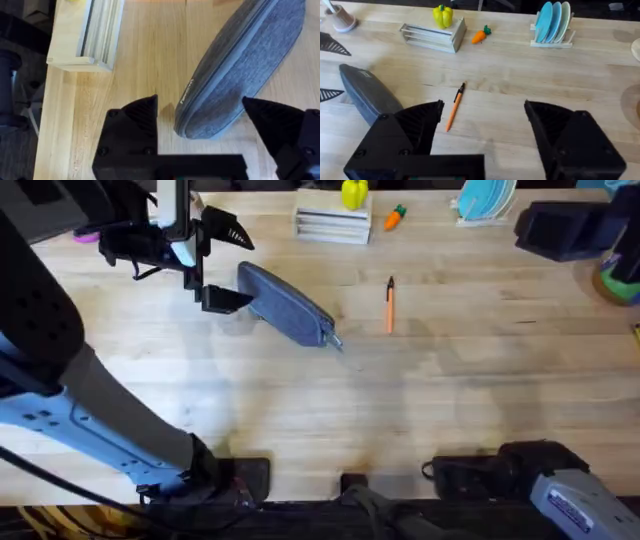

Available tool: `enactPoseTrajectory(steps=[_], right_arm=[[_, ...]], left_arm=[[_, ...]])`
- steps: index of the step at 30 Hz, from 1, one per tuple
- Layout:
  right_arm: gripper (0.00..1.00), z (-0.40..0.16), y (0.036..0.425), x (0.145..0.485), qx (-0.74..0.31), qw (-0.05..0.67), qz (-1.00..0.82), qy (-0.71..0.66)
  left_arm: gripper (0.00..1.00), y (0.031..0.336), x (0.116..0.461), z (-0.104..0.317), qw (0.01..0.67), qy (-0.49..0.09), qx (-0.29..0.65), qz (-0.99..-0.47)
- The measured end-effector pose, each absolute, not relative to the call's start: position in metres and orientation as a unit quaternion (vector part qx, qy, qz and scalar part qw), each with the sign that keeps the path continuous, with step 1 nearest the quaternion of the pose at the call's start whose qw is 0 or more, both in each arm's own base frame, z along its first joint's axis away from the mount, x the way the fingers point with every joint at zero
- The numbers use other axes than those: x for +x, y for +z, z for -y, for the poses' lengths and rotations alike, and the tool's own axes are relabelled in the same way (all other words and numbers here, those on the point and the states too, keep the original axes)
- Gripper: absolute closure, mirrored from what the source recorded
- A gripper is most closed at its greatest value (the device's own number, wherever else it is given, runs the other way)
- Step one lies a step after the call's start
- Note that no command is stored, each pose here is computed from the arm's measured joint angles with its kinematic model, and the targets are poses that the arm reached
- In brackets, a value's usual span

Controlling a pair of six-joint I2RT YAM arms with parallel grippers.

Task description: Unzip the bag, pick up the pens from the table one at a time and place them inside, then zip the bag closed.

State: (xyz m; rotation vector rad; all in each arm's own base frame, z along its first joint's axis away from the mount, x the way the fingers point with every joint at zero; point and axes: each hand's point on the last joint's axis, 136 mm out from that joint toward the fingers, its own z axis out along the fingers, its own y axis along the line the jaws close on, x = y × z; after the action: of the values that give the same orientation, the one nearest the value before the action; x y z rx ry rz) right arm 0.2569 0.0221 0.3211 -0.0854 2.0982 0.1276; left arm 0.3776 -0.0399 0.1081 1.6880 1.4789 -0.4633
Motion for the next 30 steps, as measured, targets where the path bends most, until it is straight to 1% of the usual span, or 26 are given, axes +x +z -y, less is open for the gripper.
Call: enactPoseTrajectory(steps=[10,18,23,25,28,30], right_arm=[[0.005,-0.022,0.321,0.257,-0.035,0.496,-0.866,0.053],[0.004,-0.022,0.321,0.257,-0.035,0.496,-0.866,0.053],[0.003,-0.022,0.321,0.257,-0.035,0.496,-0.866,0.053],[0.003,-0.022,0.321,0.257,-0.035,0.496,-0.866,0.053],[0.003,-0.022,0.321,0.257,-0.035,0.496,-0.866,0.053],[0.003,-0.022,0.321,0.257,-0.035,0.496,-0.866,0.053]], left_arm=[[0.008,0.103,0.374,0.037,0.393,-0.182,0.675,-0.597],[0.007,0.099,0.367,0.047,0.374,-0.194,0.685,-0.594],[0.113,0.098,0.367,0.049,0.369,-0.194,0.689,-0.593],[0.198,0.095,0.367,0.045,0.362,-0.189,0.690,-0.598],[0.275,0.094,0.368,0.041,0.360,-0.183,0.690,-0.600],[0.374,0.094,0.369,0.040,0.361,-0.179,0.691,-0.600]])
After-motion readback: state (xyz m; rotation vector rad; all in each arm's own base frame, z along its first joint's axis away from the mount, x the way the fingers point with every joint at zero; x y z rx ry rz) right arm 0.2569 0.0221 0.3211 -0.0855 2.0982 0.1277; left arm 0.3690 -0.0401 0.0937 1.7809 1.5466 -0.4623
